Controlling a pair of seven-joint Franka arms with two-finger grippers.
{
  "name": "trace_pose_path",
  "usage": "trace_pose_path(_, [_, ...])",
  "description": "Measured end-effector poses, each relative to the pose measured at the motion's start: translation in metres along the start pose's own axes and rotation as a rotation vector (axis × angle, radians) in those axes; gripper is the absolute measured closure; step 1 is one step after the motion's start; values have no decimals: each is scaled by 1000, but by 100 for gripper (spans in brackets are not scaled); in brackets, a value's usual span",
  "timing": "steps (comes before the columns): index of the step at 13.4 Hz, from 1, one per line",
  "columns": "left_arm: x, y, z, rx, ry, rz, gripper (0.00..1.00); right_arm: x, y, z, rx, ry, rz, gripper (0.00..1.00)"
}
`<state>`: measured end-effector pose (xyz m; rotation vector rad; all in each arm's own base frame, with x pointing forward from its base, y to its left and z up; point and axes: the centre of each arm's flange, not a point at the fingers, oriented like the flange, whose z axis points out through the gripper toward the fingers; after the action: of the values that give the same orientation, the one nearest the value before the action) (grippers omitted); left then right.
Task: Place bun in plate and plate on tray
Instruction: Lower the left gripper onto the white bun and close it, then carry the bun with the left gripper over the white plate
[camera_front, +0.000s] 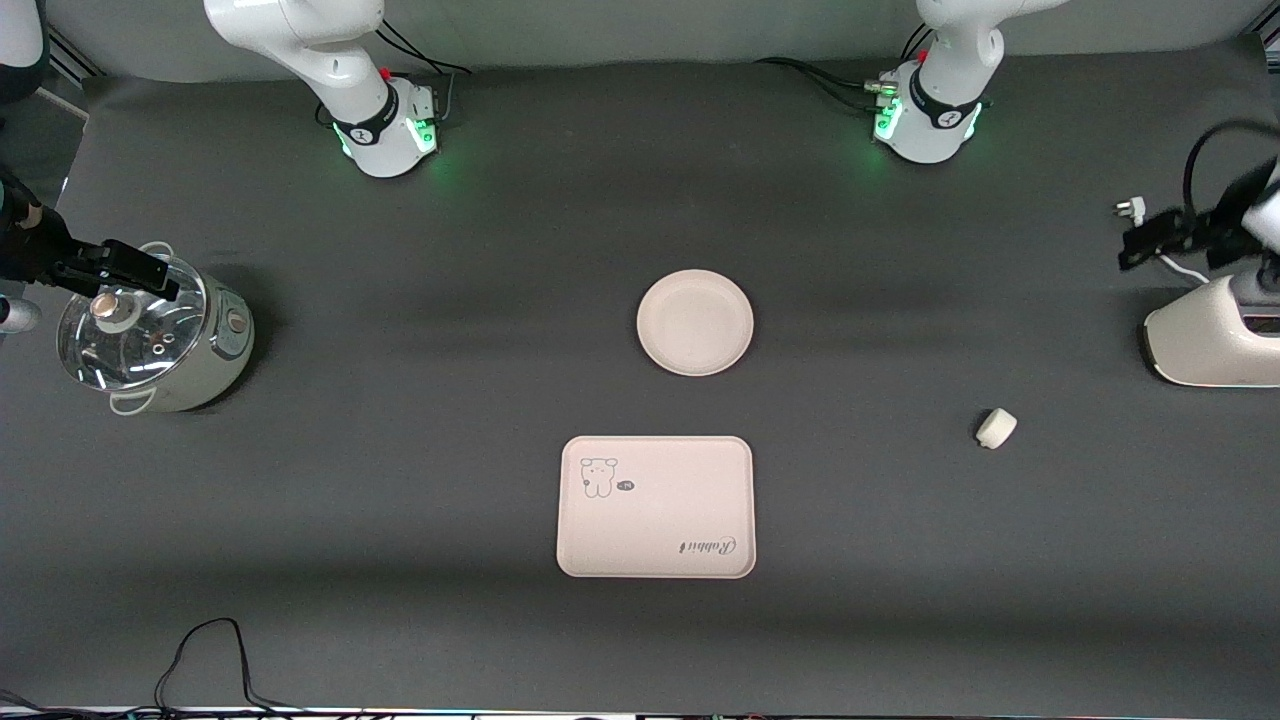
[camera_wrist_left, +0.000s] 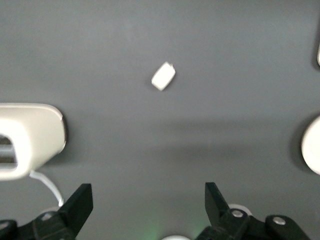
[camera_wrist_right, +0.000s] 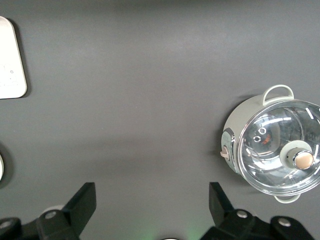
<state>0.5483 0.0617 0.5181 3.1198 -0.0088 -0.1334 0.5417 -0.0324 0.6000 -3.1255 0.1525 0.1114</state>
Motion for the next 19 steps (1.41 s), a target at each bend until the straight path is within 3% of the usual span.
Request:
trace_pose_path(3, [52, -23, 114, -22, 57, -4, 0, 0, 0, 0, 0, 0, 0, 0])
trace_pose_path(5, [74, -24, 182, -28, 135, -4, 1, 0, 0, 0, 1, -1, 0, 0])
trace_pose_path(9, [71, -15, 299, -50, 190, -7, 2, 0, 0, 1, 1, -2, 1, 0])
trace_pose_path(16, [66, 14, 321, -68, 183, -30, 6, 0, 0, 1, 1, -3, 0, 0])
trace_pose_path(17, [64, 14, 323, -68, 178, -30, 13, 0, 0, 1, 1, -3, 0, 0])
trace_pose_path(19, [63, 14, 324, -68, 172, -30, 41, 0, 0, 2, 1, -4, 0, 0])
